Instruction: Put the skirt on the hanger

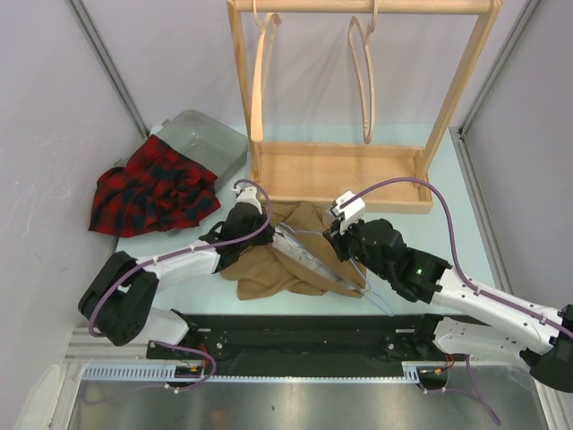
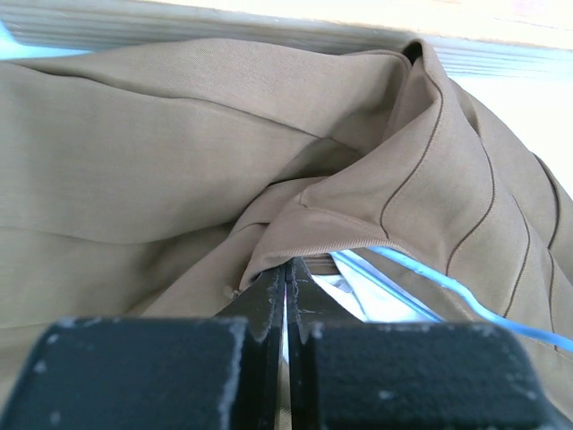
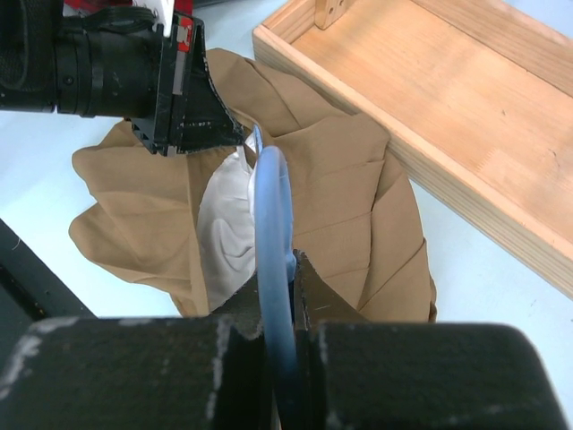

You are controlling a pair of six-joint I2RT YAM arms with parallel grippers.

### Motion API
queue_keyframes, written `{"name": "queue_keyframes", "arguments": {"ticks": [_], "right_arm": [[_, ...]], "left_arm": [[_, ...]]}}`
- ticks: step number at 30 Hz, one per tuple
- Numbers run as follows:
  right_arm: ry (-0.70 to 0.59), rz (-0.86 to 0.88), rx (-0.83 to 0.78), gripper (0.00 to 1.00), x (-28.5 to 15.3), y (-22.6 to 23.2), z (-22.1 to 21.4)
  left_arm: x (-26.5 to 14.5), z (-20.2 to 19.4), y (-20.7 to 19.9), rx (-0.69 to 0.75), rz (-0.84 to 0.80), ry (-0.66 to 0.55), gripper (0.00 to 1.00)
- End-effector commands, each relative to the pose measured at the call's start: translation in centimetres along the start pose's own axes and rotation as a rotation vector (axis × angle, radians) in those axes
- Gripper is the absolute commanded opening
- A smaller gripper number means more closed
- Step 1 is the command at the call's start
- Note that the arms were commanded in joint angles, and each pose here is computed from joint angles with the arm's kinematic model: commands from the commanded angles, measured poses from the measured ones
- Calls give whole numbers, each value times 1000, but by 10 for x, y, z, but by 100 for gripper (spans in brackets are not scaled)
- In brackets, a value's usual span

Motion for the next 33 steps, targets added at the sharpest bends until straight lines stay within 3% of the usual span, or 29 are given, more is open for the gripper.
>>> {"name": "queue_keyframes", "arguments": {"ticks": [1,17,33], "right_arm": [[-27,-2,-2,0,-10,1,11],[33,76,-15,0,-1,12,2],[-14,121,-32,0,5,26,9]], "left_arm": [[-8,16,7,44,51,-57,0],[-22,23,5,114,-28,-122,0],[-29,26,-1,130,-116,-153,0]]}}
Point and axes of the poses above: each gripper's point midway between its finger pads, its own x axis out along the fingers, its own y axis along the line the jaws close on, z = x × y, the point moved 10 cm from there along -x, back along the fingers, and after that the axes turned 15 degrees about x, right-handed, at the moved point
